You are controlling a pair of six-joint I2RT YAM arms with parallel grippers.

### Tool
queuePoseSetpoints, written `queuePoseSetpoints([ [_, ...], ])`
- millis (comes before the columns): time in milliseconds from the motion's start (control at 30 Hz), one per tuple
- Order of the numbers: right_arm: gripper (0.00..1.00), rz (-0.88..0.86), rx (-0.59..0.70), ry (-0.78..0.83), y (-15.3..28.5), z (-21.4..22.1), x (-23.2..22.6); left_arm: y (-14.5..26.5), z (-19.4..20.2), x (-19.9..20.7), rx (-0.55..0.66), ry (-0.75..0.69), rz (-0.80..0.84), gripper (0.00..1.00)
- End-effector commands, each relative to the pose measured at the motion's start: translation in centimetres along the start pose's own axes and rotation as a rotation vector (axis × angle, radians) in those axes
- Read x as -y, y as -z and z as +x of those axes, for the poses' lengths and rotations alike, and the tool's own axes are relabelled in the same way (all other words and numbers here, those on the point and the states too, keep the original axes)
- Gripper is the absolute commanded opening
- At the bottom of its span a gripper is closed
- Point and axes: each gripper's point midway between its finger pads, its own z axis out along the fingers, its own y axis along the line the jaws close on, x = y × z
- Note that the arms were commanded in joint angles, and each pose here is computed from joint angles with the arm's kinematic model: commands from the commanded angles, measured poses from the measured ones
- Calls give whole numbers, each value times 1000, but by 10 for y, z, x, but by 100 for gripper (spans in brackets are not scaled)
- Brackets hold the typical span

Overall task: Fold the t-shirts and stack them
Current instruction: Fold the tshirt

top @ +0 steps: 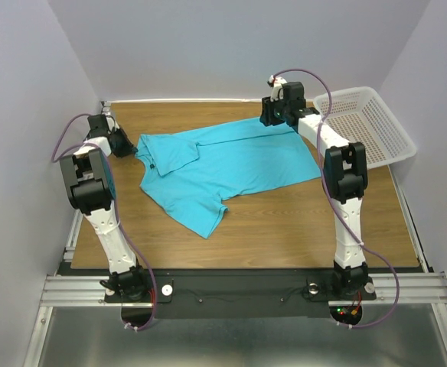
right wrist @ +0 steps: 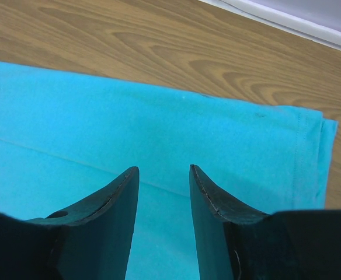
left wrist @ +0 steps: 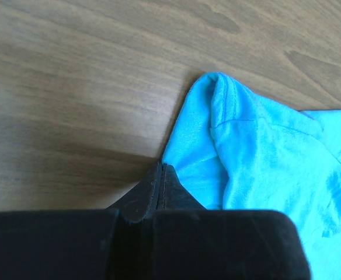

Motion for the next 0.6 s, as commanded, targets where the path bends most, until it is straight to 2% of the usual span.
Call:
queuePoseSetpoints([
  [0,46,71,32,21,7,-11,16,30,-22,-3,68,-2,-52,0],
  [500,46,112,-3,75,6,4,26,23,-43,-20,71,-17,-129,0],
  [567,47,115,-3,89,9,3,26,28,-49,-21,92,-21,-146,4],
])
